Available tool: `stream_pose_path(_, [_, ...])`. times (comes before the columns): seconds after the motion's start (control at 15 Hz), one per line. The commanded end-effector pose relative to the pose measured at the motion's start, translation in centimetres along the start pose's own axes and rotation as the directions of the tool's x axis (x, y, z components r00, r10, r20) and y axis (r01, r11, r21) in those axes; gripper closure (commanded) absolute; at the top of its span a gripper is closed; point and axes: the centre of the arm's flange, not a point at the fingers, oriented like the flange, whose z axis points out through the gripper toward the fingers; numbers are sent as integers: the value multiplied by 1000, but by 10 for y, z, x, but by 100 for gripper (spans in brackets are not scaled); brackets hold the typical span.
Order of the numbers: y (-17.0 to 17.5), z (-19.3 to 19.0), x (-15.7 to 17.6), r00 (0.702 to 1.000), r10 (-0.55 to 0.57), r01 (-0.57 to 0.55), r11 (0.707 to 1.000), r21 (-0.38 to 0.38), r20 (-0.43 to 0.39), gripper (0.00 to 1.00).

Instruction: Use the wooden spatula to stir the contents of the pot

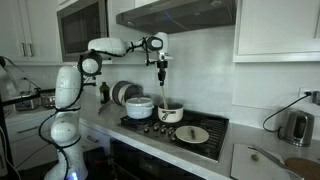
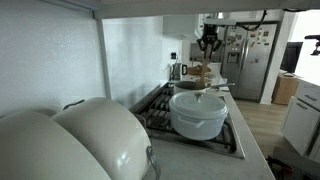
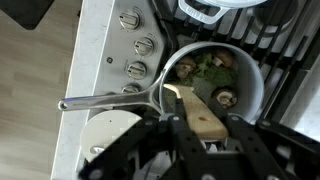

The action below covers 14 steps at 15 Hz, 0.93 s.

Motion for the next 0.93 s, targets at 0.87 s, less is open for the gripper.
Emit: stream_pose_path(0.87, [-41, 25, 27, 993, -119, 119, 993, 23, -6, 93])
